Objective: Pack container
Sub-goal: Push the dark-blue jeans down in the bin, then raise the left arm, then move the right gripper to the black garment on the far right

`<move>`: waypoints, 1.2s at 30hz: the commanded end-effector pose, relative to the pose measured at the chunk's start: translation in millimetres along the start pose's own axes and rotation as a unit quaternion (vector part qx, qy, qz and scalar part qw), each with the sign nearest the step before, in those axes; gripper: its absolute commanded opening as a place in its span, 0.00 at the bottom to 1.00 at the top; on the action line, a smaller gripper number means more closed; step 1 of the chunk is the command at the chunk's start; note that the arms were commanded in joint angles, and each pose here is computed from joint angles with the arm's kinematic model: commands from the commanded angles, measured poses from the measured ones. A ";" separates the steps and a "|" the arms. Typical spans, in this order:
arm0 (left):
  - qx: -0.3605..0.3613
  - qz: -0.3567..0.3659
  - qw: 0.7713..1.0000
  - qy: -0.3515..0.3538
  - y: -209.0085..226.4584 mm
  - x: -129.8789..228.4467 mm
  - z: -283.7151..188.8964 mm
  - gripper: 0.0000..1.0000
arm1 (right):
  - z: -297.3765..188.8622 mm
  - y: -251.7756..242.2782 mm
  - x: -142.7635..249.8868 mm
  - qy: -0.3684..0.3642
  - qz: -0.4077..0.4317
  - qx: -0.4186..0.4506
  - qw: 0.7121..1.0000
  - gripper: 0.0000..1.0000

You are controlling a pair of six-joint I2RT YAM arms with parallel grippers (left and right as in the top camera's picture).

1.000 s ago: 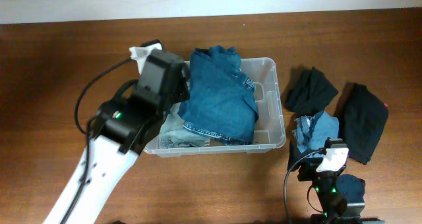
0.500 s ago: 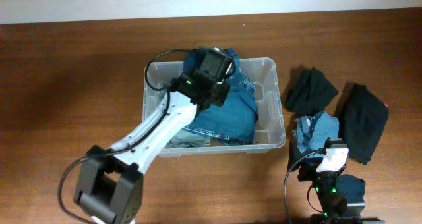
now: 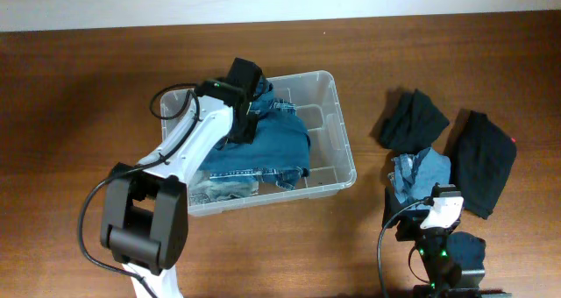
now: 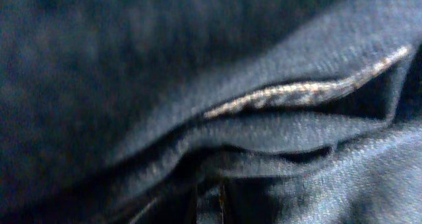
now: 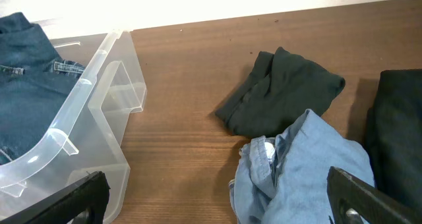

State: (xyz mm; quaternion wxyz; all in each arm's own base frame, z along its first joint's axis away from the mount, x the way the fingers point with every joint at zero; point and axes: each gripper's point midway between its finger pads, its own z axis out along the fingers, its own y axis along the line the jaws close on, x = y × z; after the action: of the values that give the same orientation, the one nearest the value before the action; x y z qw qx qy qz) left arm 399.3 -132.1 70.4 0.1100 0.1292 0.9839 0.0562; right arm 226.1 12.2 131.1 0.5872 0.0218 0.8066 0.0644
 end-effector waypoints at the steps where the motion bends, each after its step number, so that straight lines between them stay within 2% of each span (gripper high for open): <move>1: 0.055 -0.015 0.996 -0.071 -5.8 -33.9 -76.8 0.19 | 0.6 -1.4 1.9 0.000 0.005 0.002 1.000 0.99; 3: 0.056 -0.025 0.988 -0.142 8.9 -52.1 -147.2 0.39 | 0.6 -1.4 1.8 0.000 0.005 0.002 1.000 0.98; 4: 0.053 -0.031 0.984 -0.167 16.6 -55.8 -170.1 0.44 | 0.6 -1.4 1.9 0.000 0.005 0.002 1.000 0.98; 5: 0.034 -0.047 0.975 -0.213 36.8 -57.9 -213.2 0.54 | 0.6 -1.4 1.9 0.000 0.005 0.002 1.000 0.98; 7: 0.000 -0.073 0.963 -0.258 65.7 -53.1 -252.6 0.65 | 0.6 -1.4 1.9 0.000 0.005 0.002 1.000 0.98; 8: -0.021 -0.089 0.957 -0.277 82.1 -47.2 -269.3 0.79 | 0.6 -1.4 1.9 0.000 0.005 0.002 1.000 0.98; 9: -0.037 -0.104 0.951 -0.290 96.5 -40.4 -282.0 0.87 | 0.6 -1.4 1.9 0.000 0.005 0.002 1.000 0.98; 10: -0.052 -0.123 0.944 -0.301 114.6 -30.5 -295.2 0.99 | 0.6 -1.4 1.9 0.000 0.005 0.002 1.000 0.98; 15: -0.094 -0.192 0.930 -0.298 173.5 9.9 -314.0 0.99 | -0.6 -13.5 -15.5 -0.036 -0.007 0.039 0.999 0.98; 16: -0.102 -0.203 0.931 -0.284 182.8 19.1 -310.9 0.99 | -1.2 -2.2 -27.5 -0.060 0.016 0.006 0.998 0.98; 17: -0.110 -0.217 0.934 -0.263 193.1 30.7 -305.2 0.99 | -2.0 17.2 -26.9 -0.054 0.057 -0.052 0.996 0.98; 20: -0.118 -0.230 0.934 -0.246 203.5 40.0 -300.4 0.99 | -5.3 29.6 -36.0 -0.064 0.096 -0.091 0.989 0.98; 25: -0.118 -0.230 0.936 -0.238 202.9 43.7 -298.3 0.99 | -15.8 37.5 -59.7 -0.082 0.095 -0.108 0.986 0.98; 28: -0.118 -0.230 0.938 -0.233 202.3 45.7 -297.2 0.99 | -20.6 49.3 -76.1 -0.044 0.110 -0.131 0.984 0.98; 32: -0.118 -0.230 0.938 -0.233 202.2 45.7 -297.2 1.00 | -11.5 52.5 -97.4 0.038 0.137 -0.118 0.983 0.98; 36: -0.118 -0.229 0.938 -0.233 202.3 45.7 -297.2 0.99 | 7.7 56.7 -145.6 0.098 0.148 -0.108 0.978 0.98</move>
State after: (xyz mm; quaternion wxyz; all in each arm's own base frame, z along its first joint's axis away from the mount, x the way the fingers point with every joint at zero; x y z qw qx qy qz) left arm 335.8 47.1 378.4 0.3629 -0.1037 0.9199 0.1068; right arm 256.5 52.1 240.0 0.4945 0.0713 0.8348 0.2311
